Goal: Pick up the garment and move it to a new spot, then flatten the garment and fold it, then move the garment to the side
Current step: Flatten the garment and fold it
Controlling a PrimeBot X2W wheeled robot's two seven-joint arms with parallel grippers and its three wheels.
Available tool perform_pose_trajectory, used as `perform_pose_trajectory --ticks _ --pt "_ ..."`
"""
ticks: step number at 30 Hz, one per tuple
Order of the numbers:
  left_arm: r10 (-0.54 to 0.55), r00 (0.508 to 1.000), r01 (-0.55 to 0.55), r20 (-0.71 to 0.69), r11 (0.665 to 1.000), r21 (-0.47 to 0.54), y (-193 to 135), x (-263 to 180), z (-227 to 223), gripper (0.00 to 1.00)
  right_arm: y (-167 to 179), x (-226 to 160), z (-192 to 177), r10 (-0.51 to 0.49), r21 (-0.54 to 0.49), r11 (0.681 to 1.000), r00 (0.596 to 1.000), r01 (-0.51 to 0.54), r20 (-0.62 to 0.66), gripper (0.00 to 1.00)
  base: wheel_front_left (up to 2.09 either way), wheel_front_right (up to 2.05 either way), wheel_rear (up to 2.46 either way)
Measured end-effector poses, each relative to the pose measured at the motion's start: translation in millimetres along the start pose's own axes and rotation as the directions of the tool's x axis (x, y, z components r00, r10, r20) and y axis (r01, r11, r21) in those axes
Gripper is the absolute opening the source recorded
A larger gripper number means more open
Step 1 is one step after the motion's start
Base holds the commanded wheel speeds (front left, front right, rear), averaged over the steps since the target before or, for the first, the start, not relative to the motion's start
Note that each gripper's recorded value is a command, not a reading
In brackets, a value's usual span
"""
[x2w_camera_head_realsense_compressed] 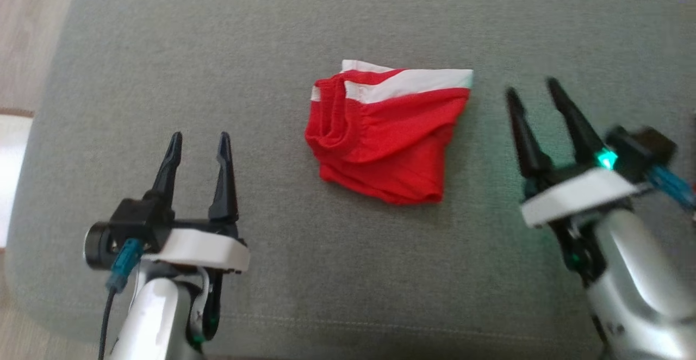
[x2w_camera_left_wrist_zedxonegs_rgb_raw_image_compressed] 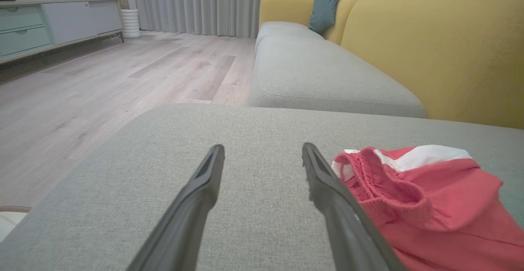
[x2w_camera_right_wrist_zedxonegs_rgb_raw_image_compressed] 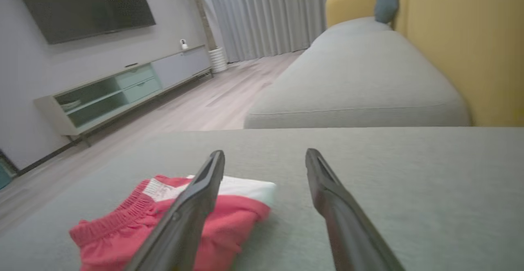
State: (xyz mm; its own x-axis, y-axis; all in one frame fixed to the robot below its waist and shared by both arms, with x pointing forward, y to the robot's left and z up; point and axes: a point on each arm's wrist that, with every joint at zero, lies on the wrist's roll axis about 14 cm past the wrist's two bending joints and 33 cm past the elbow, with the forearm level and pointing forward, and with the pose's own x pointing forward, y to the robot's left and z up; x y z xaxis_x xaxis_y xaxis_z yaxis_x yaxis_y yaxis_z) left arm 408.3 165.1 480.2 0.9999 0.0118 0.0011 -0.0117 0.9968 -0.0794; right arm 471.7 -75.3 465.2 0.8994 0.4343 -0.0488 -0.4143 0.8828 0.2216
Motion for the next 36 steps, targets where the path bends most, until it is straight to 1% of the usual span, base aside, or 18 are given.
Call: perform_pose_trajectory --ticks 2,5,7,11,16,17,28,36 --pt "-0.011 1.0 0.011 -0.007 1.0 0.004 -2.1 -1.7 -2.5 1.0 -18.0 -19.4 2.2 -0.065 -0.026 0.998 0.998 0.065 0.012 1.0 0.0 0.0 0.0" --pt "-0.029 1.0 0.029 -0.012 0.999 0.014 -5.3 -3.4 -4.0 1.0 -37.3 -48.1 7.5 -0.158 -0.035 0.987 0.987 0.159 0.032 1.0 0.0 0.0 0.0" --pt "-0.034 0.999 0.034 -0.008 0.999 0.022 -6.8 -2.7 -2.8 1.0 -40.2 -64.0 9.2 -0.201 -0.027 0.979 0.979 0.202 0.036 1.0 0.0 0.0 0.0" --pt "-0.054 0.998 0.054 -0.01 0.998 0.028 -10.9 -4.9 -3.1 1.0 -39.0 -87.8 12.8 -0.253 -0.032 0.967 0.967 0.254 0.027 1.0 0.0 0.0 0.0" --pt "-0.073 0.997 0.073 -0.01 0.996 0.041 -13.1 -15.2 -0.7 1.0 -35.4 -110.7 27.9 -0.283 -0.063 0.956 0.958 0.285 0.044 1.0 0.0 0.0 0.0" --pt "-0.073 0.997 0.073 -0.01 0.996 0.041 -13.1 -15.2 -0.7 1.0 -35.4 -110.7 27.9 -0.283 -0.063 0.956 0.958 0.285 0.044 1.0 0.0 0.0 0.0" --pt "-0.103 0.994 0.104 -0.032 0.993 0.057 -20.7 -50.4 3.1 1.0 -22.0 -157.0 41.2 -0.318 -0.091 0.943 0.947 0.321 0.049 1.0 0.0 0.0 0.0" --pt "-0.096 0.994 0.099 -0.045 0.993 0.069 -19.0 -66.1 4.6 1.0 -14.6 -174.3 44.8 -0.329 -0.085 0.939 0.942 0.333 0.06 1.0 0.0 0.0 0.0"
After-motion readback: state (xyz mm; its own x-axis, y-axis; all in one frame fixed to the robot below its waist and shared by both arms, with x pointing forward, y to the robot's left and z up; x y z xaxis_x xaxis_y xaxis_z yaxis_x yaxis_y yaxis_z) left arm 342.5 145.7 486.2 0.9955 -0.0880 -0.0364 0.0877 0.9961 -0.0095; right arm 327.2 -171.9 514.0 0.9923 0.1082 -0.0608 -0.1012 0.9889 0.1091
